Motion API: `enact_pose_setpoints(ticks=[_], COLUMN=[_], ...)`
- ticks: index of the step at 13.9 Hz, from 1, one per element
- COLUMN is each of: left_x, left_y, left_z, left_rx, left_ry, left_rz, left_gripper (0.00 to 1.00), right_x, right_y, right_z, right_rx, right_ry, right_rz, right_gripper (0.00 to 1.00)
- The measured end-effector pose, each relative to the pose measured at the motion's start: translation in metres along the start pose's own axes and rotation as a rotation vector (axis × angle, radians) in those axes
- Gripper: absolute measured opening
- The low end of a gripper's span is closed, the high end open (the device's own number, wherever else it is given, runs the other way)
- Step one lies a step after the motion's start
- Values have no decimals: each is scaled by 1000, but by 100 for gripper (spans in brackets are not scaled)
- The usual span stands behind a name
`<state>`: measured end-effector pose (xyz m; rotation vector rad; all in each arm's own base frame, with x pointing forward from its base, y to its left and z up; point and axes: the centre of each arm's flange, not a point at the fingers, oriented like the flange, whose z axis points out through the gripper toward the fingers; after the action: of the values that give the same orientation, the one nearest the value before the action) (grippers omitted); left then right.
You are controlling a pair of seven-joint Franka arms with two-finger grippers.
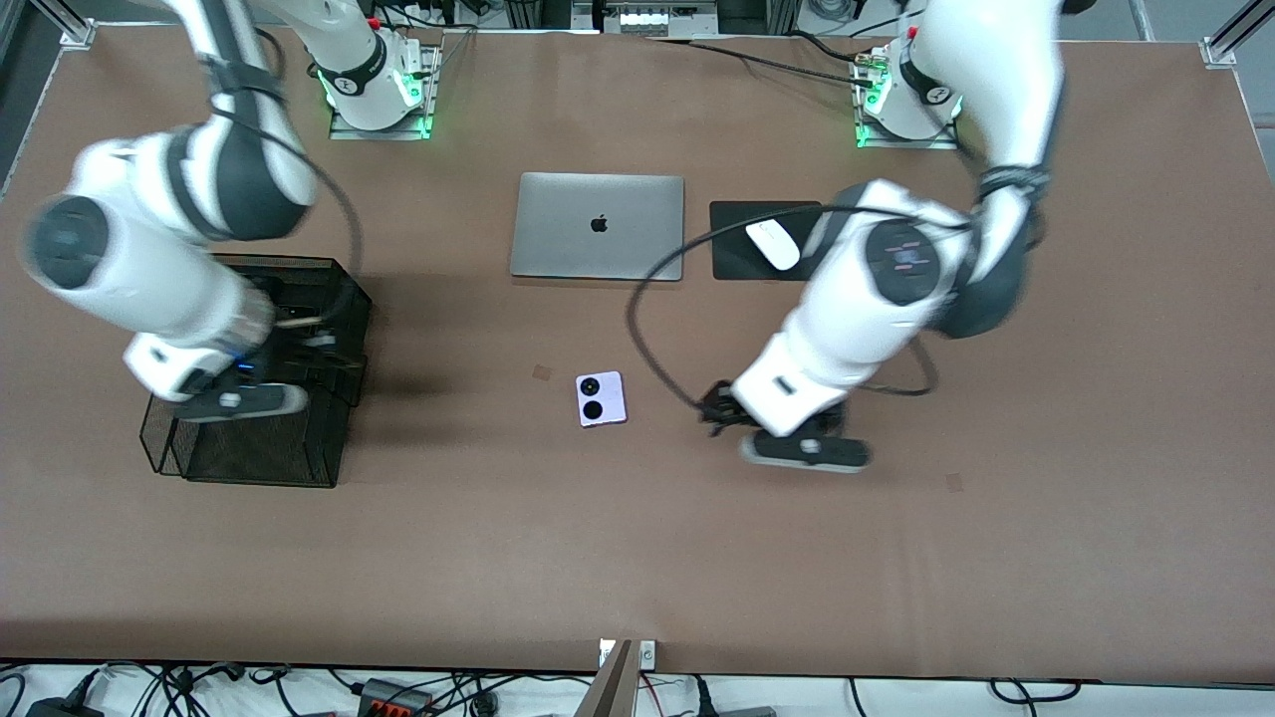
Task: Place phones with both arms
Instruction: 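Move the right gripper to the white phone while the left gripper withdraws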
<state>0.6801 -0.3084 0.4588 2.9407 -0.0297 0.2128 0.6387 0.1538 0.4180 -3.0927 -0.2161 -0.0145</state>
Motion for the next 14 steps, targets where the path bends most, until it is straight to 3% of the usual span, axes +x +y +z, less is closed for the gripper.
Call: enact_pose_setpoints(ticks=[6, 10, 12, 14], left_x=[-5, -13, -19, -26], left_y=[-108, -175, -200, -226], left_z=[-109, -137, -144, -152], left_rx=[11, 7, 14, 23], left_ry=[-95, -97, -96, -100], left_rz=[-117, -209, -248, -290], left_gripper=[100, 100, 100, 100], right_x=[17, 28, 26, 17], right_y=[-120, -202, -241, -268], right_z=[67, 104, 133, 165], right_rx=[-22, -27, -19, -15], right_ry=[22, 73, 124, 140], right_rz=[-155, -212, -202, -182], right_gripper=[100, 100, 100, 100])
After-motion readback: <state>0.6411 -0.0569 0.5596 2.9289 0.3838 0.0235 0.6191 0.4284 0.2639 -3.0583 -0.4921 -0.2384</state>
